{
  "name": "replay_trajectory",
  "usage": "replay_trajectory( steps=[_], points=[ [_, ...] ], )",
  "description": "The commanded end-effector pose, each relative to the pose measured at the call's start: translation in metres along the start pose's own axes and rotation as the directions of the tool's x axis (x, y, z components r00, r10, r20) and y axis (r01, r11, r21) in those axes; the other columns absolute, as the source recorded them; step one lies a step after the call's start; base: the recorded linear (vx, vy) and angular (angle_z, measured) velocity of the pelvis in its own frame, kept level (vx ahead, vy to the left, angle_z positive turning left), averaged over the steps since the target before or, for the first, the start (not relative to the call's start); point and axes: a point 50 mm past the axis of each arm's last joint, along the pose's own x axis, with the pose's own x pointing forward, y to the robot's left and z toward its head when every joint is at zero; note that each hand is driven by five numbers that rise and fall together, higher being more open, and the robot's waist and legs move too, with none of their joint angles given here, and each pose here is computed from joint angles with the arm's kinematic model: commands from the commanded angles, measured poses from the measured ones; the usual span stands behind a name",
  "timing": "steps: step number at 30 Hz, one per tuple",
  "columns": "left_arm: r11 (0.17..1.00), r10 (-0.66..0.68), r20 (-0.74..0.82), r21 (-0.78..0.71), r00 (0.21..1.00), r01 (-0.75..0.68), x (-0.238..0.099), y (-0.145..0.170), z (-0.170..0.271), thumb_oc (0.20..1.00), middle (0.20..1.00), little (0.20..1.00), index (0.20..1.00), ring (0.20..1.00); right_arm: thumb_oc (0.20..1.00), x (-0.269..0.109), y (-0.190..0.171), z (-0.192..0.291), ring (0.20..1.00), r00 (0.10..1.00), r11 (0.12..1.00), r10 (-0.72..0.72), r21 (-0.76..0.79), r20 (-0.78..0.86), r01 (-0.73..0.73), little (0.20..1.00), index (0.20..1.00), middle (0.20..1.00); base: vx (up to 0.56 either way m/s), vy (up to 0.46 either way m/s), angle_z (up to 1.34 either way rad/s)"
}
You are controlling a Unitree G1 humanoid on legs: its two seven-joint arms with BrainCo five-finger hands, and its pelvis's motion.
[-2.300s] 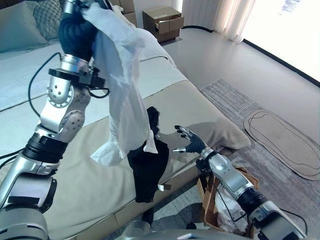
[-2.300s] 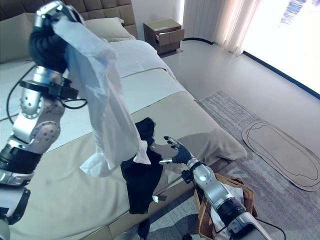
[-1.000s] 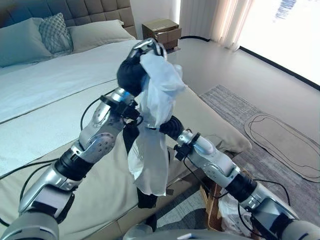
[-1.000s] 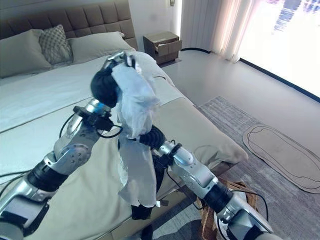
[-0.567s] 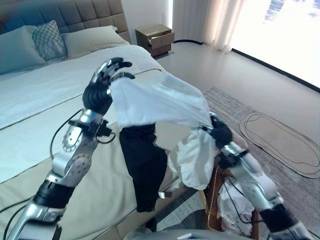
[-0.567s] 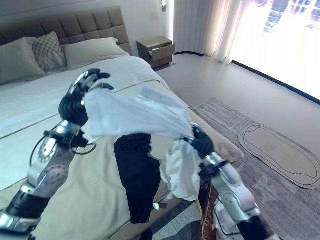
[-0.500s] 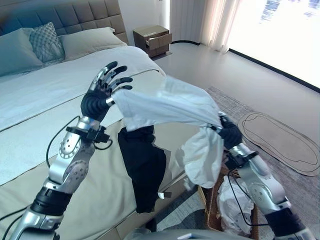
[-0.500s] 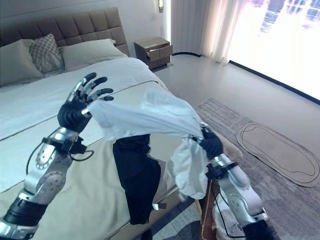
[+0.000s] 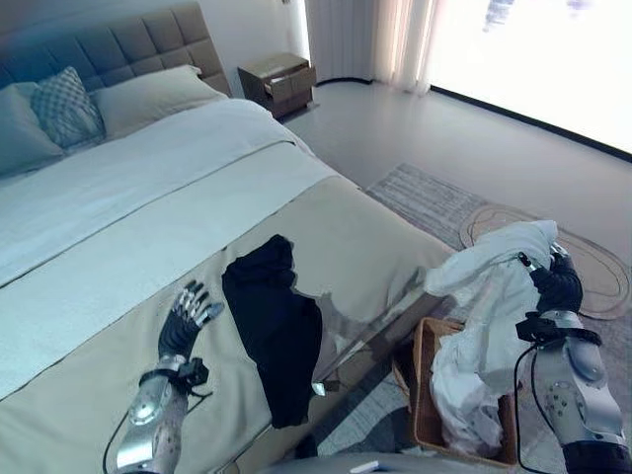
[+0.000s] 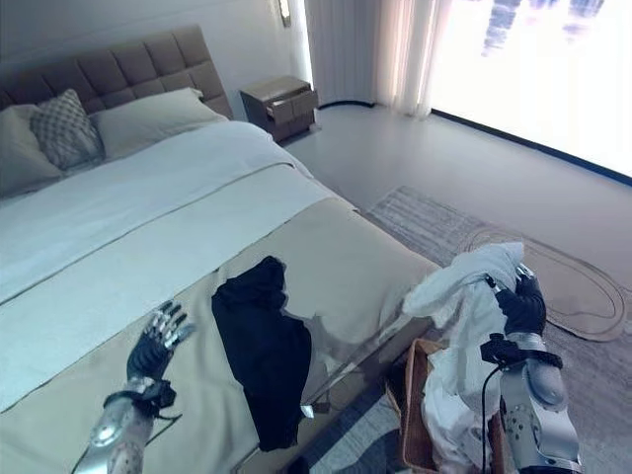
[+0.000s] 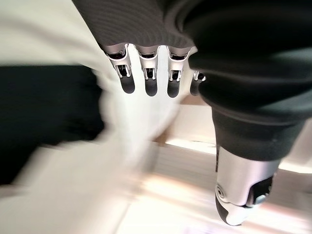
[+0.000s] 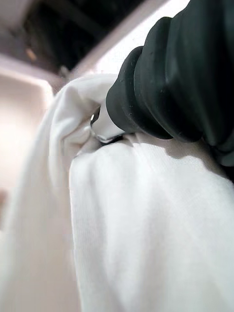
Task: Pick up clothes into the bucket
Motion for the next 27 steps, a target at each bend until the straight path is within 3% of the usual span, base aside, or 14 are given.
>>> replay_trajectory(
  steps=[1,7,13,22,27],
  points=[
    [0.967,0.027,0.076,0.249,0.997,-0.046,0.016,0.006,0.016,1.000,1.000,1.000,1.000,1.000,0.200,0.026,-0.001,0.037,0.200,0.976,0.994,-0.067,-0.075,0.205,0.084,0.200,0.200,0.200,-0.17,0.025,-0.18],
    [0.962,0.134,-0.162,0.259,0.978,-0.089,0.006,0.001,-0.044,1.000,1.000,1.000,1.000,1.000,0.200,0.046,-0.007,0.020,0.200,0.976,0.968,-0.173,-0.159,0.133,0.194,0.200,0.200,0.200,-0.10,-0.008,-0.28],
    [0.974,0.140,-0.255,0.209,0.957,-0.087,0.000,-0.019,-0.069,1.000,1.000,1.000,1.000,1.000,0.200,0.073,-0.009,0.019,0.200,0.956,0.900,-0.271,-0.322,0.114,0.294,0.200,0.200,0.200,-0.12,-0.045,-0.12],
    [0.984,0.124,-0.246,0.155,0.961,-0.087,0.005,-0.046,-0.070,1.000,1.000,1.000,1.000,1.000,0.200,0.097,-0.004,0.029,0.200,0.924,0.836,-0.356,-0.395,0.137,0.381,0.200,0.200,0.200,-0.09,-0.065,0.08],
    [0.993,0.064,-0.186,0.107,0.981,-0.044,0.011,-0.066,-0.058,1.000,1.000,1.000,1.000,1.000,0.200,0.118,-0.004,0.059,0.200,0.896,0.777,-0.388,-0.445,0.216,0.444,0.200,0.200,0.200,-0.01,-0.034,-0.01]
  ],
)
